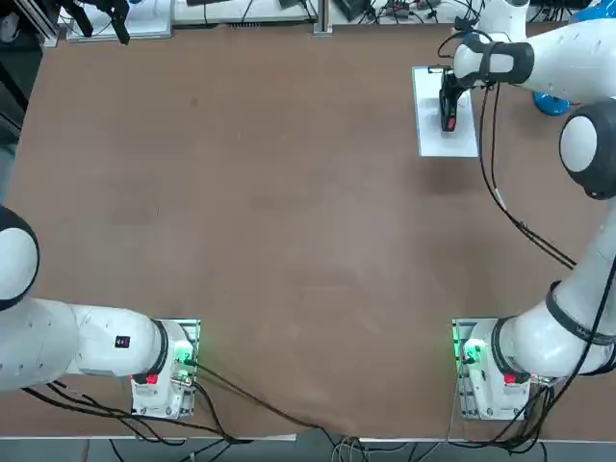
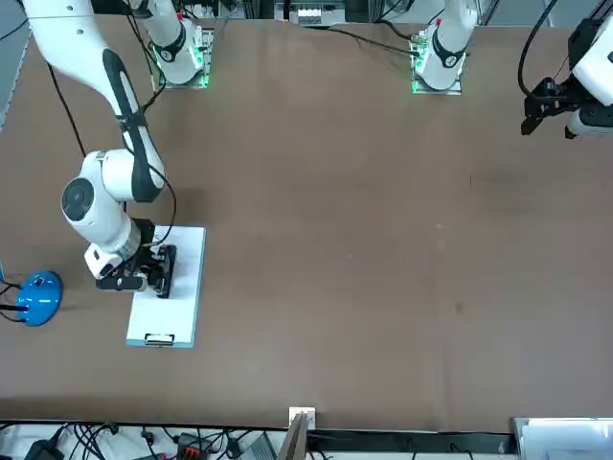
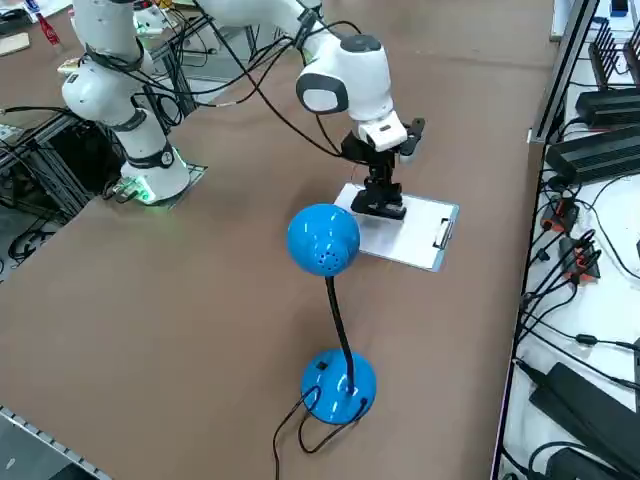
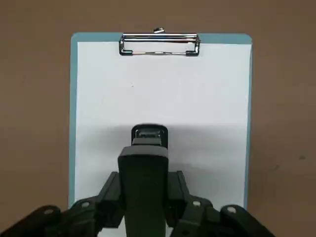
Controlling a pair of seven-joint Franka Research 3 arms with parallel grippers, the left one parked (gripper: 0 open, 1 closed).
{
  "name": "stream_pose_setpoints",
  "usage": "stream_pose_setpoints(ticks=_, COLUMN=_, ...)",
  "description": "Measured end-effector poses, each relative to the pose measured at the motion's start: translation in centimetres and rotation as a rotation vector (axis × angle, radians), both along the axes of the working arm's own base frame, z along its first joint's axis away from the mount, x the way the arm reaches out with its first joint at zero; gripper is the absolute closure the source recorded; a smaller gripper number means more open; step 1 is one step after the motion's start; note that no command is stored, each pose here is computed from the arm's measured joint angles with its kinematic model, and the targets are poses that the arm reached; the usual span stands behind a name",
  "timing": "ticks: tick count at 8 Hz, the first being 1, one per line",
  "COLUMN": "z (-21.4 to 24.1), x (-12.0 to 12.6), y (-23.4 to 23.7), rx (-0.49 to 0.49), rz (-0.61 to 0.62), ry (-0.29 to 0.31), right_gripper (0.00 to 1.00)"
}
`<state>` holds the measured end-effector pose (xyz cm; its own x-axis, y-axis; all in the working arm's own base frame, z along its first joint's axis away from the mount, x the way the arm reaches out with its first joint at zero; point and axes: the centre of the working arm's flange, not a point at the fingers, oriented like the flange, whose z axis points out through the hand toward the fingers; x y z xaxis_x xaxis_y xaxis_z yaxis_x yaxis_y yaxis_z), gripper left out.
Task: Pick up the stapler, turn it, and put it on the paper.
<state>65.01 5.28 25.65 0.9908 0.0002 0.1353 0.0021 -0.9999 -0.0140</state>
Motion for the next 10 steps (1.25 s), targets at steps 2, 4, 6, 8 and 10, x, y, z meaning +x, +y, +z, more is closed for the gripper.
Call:
stream_pose_setpoints(ticks=2, z=-0.8, x=0.1, y=0.0, rx=-0.002, rz=0.003, ry=0.011, right_gripper=0.58)
stream_pose_setpoints(ticks=4, z=-1.1, x=0.2, y=0.0, rx=-0.003, rz=0.013, ry=0.015, right_gripper=0.58)
stream_pose_setpoints(ticks=6, z=-1.3, x=0.1, y=0.0, rx=-0.004, rz=0.015, ry=0.02, right_gripper=0.58)
stream_pose_setpoints(ticks=8, z=-1.5, x=0.2, y=0.0, rx=-0.004, rz=0.014, ry=0.022, right_gripper=0.57)
stream_pose_setpoints(ticks=10, z=-1.2, x=0.5, y=0.2, rx=0.001, rz=0.011, ry=0.013, right_gripper=0.25)
